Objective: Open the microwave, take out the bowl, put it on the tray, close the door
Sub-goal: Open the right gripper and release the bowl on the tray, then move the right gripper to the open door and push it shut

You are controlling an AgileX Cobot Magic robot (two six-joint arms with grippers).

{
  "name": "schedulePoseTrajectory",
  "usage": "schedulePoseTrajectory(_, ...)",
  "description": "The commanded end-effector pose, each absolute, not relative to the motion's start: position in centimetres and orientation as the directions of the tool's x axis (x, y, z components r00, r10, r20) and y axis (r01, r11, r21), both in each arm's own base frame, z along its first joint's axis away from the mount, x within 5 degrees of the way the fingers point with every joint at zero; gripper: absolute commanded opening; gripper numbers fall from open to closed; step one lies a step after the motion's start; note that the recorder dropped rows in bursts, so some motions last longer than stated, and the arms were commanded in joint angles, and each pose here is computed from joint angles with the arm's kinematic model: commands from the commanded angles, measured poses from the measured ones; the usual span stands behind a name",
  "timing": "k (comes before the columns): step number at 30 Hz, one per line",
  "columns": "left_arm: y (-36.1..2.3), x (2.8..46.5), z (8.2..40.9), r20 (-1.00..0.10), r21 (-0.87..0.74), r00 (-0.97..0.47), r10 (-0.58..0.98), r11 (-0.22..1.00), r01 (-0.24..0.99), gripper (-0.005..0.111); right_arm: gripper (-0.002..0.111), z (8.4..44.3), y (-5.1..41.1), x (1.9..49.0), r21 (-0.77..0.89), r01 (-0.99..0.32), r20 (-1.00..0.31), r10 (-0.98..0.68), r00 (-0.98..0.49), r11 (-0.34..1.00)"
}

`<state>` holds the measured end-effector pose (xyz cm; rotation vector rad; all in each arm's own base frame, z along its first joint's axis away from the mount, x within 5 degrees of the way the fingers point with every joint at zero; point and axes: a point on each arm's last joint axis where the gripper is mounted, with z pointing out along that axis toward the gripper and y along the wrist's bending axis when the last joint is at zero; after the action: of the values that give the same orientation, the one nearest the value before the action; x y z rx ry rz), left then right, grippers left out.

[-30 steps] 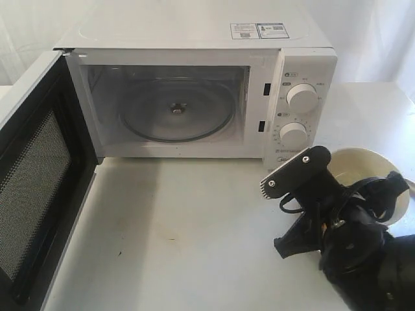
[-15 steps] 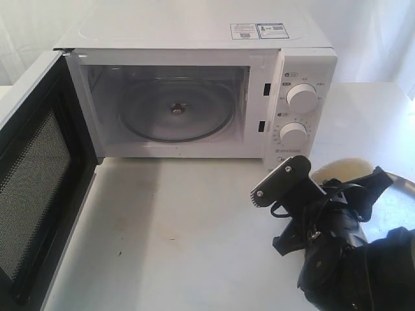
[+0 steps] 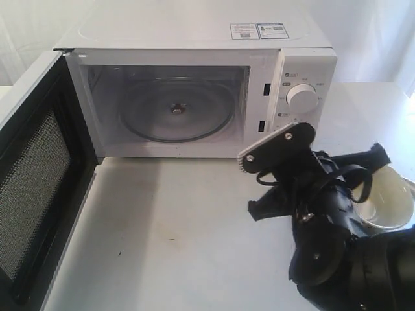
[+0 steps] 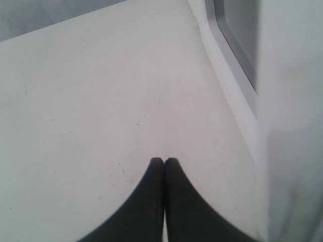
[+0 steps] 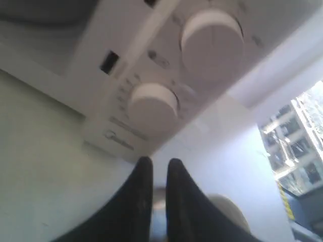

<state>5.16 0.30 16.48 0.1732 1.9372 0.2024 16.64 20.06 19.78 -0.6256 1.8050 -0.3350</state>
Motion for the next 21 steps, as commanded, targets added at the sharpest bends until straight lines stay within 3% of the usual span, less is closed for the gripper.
schedulePoseTrajectory(1, 0.3, 5.2, 16.6, -0.910, 0.215, -0.358, 0.209, 0.976, 0.025, 0.000, 0.000, 22.9, 23.6, 15.5, -0.472, -0.417, -0.821, -0.560, -0.114, 0.777)
schedulePoseTrajectory(5, 0.3, 5.2, 16.6, -0.910, 0.215, -0.358, 0.209, 0.976, 0.025, 0.000, 0.000, 26.7, 27.8, 14.6, -0.405, -0.593, -0.859, -0.512, -0.013, 0.695)
schedulePoseTrajectory(8, 0.3, 5.2, 16.6, -0.910, 0.215, -0.358, 0.209, 0.976, 0.025, 0.000, 0.000, 30.3, 31.7, 13.3, -0.383, -0.789, -0.872, -0.470, 0.137, 0.481)
schedulePoseTrajectory(14, 0.3, 5.2, 16.6, -0.910, 0.215, -0.358, 0.209, 0.976, 0.025, 0.000, 0.000, 36.8, 37.0, 14.9, -0.344, -0.763, -0.933, -0.292, 0.212, 0.547)
schedulePoseTrajectory(17, 0.3, 5.2, 16.6, -0.910, 0.215, -0.358, 0.209, 0.976, 0.025, 0.000, 0.000, 37.5, 40.9, 15.2, -0.325, -0.816, -0.943, -0.234, 0.238, 0.478)
schedulePoseTrajectory(21, 0.3, 5.2, 16.6, -0.910, 0.215, -0.358, 0.209, 0.976, 0.025, 0.000, 0.000, 34.6, 46.3, 16.0, -0.394, -0.831, -0.914, -0.262, 0.309, 0.394)
